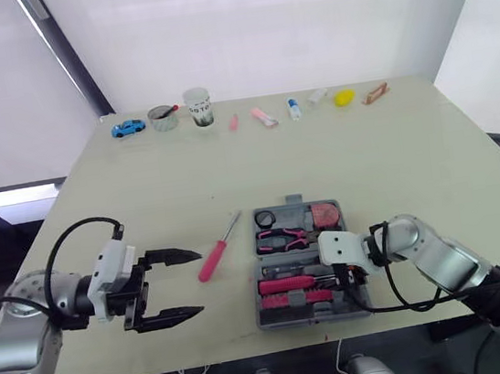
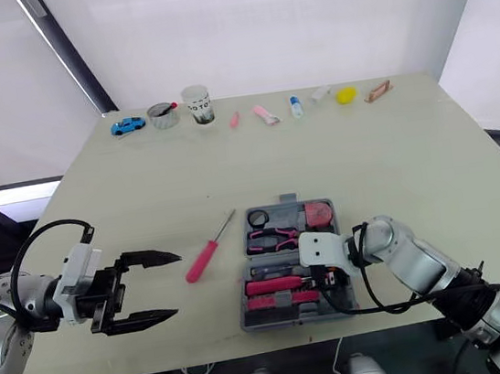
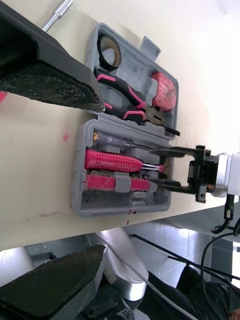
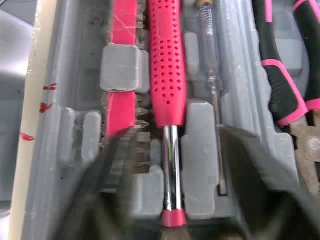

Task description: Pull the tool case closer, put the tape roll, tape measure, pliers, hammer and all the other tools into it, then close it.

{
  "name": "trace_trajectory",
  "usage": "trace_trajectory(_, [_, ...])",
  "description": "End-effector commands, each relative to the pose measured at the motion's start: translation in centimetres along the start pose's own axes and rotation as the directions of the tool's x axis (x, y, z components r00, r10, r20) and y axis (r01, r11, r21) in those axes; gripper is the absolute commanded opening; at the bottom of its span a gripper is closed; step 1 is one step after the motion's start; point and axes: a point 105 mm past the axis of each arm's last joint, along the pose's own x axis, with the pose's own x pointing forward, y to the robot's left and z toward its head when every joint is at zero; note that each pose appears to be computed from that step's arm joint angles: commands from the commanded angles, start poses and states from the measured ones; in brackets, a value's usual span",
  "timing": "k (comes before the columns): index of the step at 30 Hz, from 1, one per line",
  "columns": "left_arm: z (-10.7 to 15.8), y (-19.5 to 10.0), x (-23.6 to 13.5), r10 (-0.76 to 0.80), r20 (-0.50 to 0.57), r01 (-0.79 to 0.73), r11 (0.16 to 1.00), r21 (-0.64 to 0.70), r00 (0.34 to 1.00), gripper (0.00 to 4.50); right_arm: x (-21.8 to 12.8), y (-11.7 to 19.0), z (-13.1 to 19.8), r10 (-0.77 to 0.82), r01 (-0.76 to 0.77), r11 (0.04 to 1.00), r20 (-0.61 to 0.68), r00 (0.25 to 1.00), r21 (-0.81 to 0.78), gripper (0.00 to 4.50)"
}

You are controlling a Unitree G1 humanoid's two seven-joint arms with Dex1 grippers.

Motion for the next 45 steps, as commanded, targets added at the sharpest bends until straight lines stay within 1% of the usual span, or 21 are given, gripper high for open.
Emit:
trace_trajectory(1, [0.6, -0.2, 0.2, -0.049, 0.017, 0.048, 0.998, 0.026, 0.999, 4.5, -0.7, -0.4, 1.5, -0.025, 0.025, 1.0, 0.071, 0.997, 0.009, 3.86])
trace_trajectory(5, [0.6, -0.1, 0.3, -0.049, 0.022, 0.048, 0.998, 0.029, 0.999, 4.5, -0.4, -0.6, 2.7, -0.043, 0.042, 0.999, 0.147, 0.988, 0.01, 3.86])
trace_trajectory(6, [0.6, -0.1, 0.3, -0.049, 0.023, 0.048, 0.998, 0.03, 0.999, 4.5, -0.3, -0.6, 2.9, -0.045, 0.043, 0.999, 0.167, 0.985, 0.015, 3.27])
trace_trajectory(7, [0.6, 0.0, 0.4, -0.048, 0.024, 0.048, 0.998, 0.031, 0.999, 4.5, -0.2, -0.5, 3.1, -0.038, 0.036, 0.999, 0.182, 0.983, 0.016, 2.98])
trace_trajectory(8, [0.6, 0.0, 0.4, -0.048, 0.025, 0.048, 0.998, 0.031, 0.999, 4.5, -0.1, -0.4, 3.3, -0.032, 0.029, 0.999, 0.191, 0.981, 0.017, 2.51])
trace_trajectory(10, [0.6, 0.0, 0.4, -0.048, 0.026, 0.047, 0.998, 0.031, 0.999, 4.5, 0.1, -0.4, 3.6, -0.033, 0.028, 0.999, 0.21, 0.977, 0.025, 1.35])
trace_trajectory(11, [0.6, 0.0, 0.4, -0.048, 0.026, 0.047, 0.998, 0.03, 0.999, 4.5, 0.3, -0.4, 3.7, -0.033, 0.028, 0.999, 0.214, 0.976, 0.027, 1.07])
trace_trajectory(13, [0.6, 0.0, 0.4, -0.047, 0.026, 0.046, 0.999, 0.028, 0.999, 4.5, 0.6, -0.4, 3.7, -0.031, 0.025, 0.999, 0.217, 0.976, 0.03, 0.04])
trace_trajectory(17, [0.5, -0.1, 0.4, -0.044, 0.028, 0.043, 0.999, 0.026, 0.999, 4.5, 1.6, -0.1, 2.9, -0.016, 0.006, 0.999, 0.203, 0.979, 0.05, 0.04])
trace_trajectory(20, [0.5, 0.0, 0.5, -0.039, 0.03, 0.038, 0.999, 0.025, 0.999, 4.5, 2.9, 0.7, 0.9, 0.011, -0.024, 0.995, 0.143, 0.99, 0.092, 0.04])
trace_trajectory(22, [0.4, 0.0, 0.5, -0.035, 0.032, 0.035, 0.999, 0.025, 0.999, 4.5, 3.5, 1.3, -0.5, 0.028, -0.035, 0.997, 0.089, 0.996, 0.075, 0.04])
trace_trajectory(24, [0.4, 0.0, 0.5, -0.031, 0.034, 0.031, 0.999, 0.024, 0.999, 4.5, 3.8, 1.5, -1.3, 0.033, -0.037, 0.997, 0.066, 0.997, 0.07, 0.04])
trace_trajectory(27, [0.3, 0.0, 0.5, -0.021, 0.036, 0.02, 1.0, 0.017, 0.999, 4.5, 3.4, 1.1, -0.9, -0.002, -0.007, 0.996, 0.1, 0.995, 0.091, 0.04])
trace_trajectory(31, [0.0, -0.1, 0.3, 0.014, 0.047, -0.014, 1.0, -0.005, 0.999, 4.5, 1.2, -0.2, 1.9, -0.091, 0.057, 0.989, 0.252, 0.963, 0.139, 0.04])
trace_trajectory(33, [-0.1, -0.1, 0.3, 0.036, 0.056, -0.036, 0.999, -0.017, 0.998, 4.5, -0.2, -0.9, 2.7, -0.163, 0.113, 0.979, 0.325, 0.932, 0.168, 0.04])
trace_trajectory(35, [-0.3, 0.0, 0.3, 0.068, 0.061, -0.066, 0.997, -0.032, 0.996, 4.5, -2.0, -1.5, 3.6, -0.245, 0.166, 0.962, 0.425, 0.872, 0.215, 0.04])
trace_trajectory(36, [-0.5, 0.0, 0.2, 0.085, 0.057, -0.083, 0.996, -0.039, 0.995, 4.5, -3.0, -1.8, 3.8, -0.292, 0.205, 0.951, 0.458, 0.84, 0.23, 0.04])
trace_trajectory(37, [-0.8, 0.1, 0.1, 0.112, 0.051, -0.109, 0.993, -0.048, 0.992, 4.5, -4.2, -2.2, 3.3, -0.356, 0.258, 0.93, 0.466, 0.81, 0.262, 0.04])
trace_trajectory(39, [-1.2, 0.3, -0.2, 0.155, 0.047, -0.152, 0.987, -0.061, 0.987, 4.5, -5.8, -2.8, 2.2, -0.45, 0.339, 0.889, 0.448, 0.772, 0.309, 0.04])
trace_trajectory(42, [-2.8, 1.0, -0.6, 0.296, 0.03, -0.291, 0.95, -0.109, 0.955, 4.5, -8.8, -3.5, -0.6, -0.617, 0.469, 0.78, 0.382, 0.688, 0.414, 0.04])
trace_trajectory(45, [-4.4, 1.4, -1.1, 0.407, 0.002, -0.404, 0.908, -0.114, 0.913, 4.5, -10.7, -3.1, -2.6, -0.7, 0.516, 0.701, 0.342, 0.626, 0.492, 0.04])
